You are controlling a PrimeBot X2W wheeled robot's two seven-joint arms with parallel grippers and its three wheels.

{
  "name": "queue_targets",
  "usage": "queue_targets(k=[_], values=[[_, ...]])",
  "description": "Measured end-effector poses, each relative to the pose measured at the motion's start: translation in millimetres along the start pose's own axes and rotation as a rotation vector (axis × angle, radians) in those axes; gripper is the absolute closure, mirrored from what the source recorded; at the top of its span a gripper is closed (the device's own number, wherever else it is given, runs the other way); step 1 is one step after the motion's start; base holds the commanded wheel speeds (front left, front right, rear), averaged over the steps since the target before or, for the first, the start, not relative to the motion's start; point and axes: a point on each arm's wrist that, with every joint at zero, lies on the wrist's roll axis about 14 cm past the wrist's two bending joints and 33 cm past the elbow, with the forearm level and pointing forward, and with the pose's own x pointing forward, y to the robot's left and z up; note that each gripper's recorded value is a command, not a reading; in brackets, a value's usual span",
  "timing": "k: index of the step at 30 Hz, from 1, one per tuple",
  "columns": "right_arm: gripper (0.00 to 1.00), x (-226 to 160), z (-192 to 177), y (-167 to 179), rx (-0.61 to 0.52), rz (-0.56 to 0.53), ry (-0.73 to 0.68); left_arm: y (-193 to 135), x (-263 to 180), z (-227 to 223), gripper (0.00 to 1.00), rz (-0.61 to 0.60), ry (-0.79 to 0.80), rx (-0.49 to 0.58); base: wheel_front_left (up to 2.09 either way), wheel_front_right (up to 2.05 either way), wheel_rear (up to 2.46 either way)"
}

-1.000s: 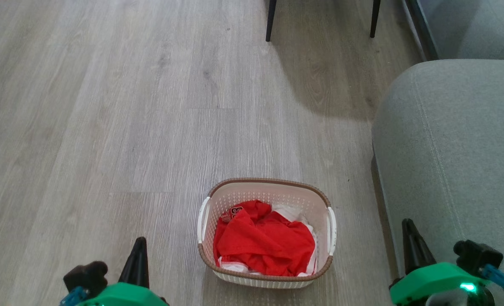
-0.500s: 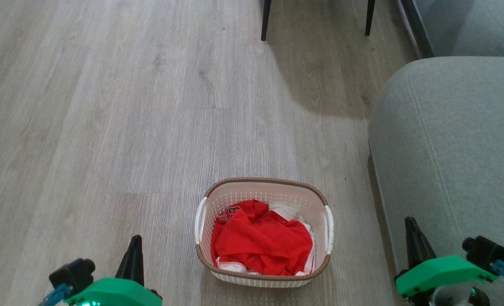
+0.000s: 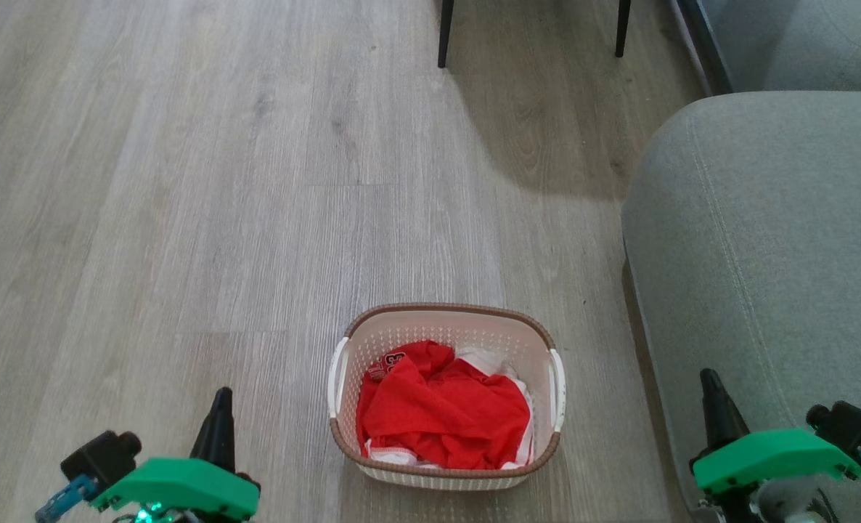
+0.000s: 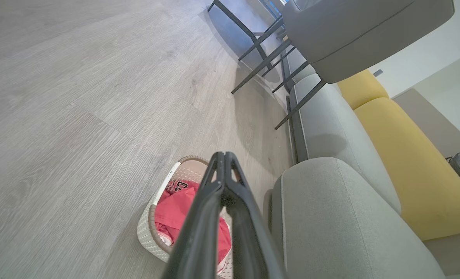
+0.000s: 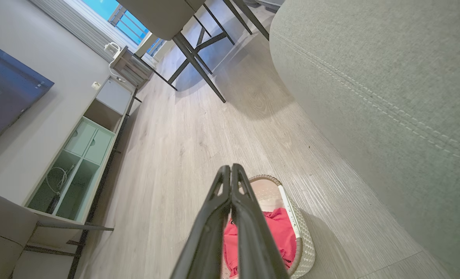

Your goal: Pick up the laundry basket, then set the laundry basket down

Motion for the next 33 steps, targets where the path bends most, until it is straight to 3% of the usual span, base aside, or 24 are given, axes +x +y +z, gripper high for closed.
queue_targets(k=[33], values=[[1.0, 4, 20, -20, 0.359, -0.064, -0.04, -8, 21, 11, 1.0, -0.033, 0.025, -0.381, 0.0, 0.0, 0.0]])
